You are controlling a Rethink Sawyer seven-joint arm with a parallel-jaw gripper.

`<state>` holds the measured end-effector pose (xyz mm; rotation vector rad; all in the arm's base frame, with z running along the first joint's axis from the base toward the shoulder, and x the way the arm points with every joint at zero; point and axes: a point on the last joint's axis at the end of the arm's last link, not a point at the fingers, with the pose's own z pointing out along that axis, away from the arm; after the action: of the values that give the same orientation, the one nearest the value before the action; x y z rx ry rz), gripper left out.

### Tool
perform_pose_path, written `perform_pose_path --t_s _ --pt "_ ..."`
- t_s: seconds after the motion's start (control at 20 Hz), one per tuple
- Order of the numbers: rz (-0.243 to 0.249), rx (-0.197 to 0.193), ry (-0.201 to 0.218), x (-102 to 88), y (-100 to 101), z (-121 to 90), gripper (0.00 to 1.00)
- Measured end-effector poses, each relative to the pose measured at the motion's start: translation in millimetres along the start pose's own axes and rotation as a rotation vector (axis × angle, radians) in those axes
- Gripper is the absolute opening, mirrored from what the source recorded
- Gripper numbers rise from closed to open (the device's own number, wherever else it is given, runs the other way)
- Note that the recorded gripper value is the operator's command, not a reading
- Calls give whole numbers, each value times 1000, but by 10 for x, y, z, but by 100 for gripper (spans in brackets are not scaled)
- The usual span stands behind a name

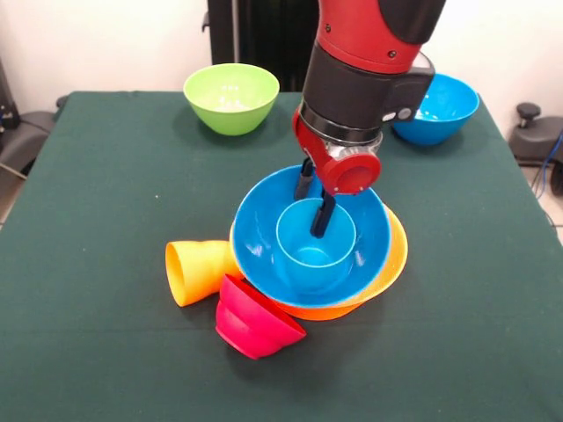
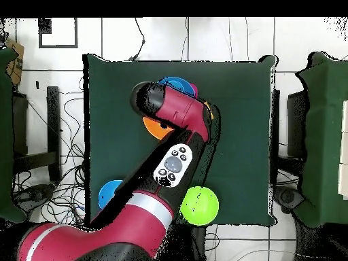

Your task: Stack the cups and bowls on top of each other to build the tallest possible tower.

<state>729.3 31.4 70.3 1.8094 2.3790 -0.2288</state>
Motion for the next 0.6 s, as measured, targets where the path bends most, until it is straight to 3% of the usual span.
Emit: perform_pose_path --t_s 0.6 --pt "25 -8 37 70 -119 -134 100"
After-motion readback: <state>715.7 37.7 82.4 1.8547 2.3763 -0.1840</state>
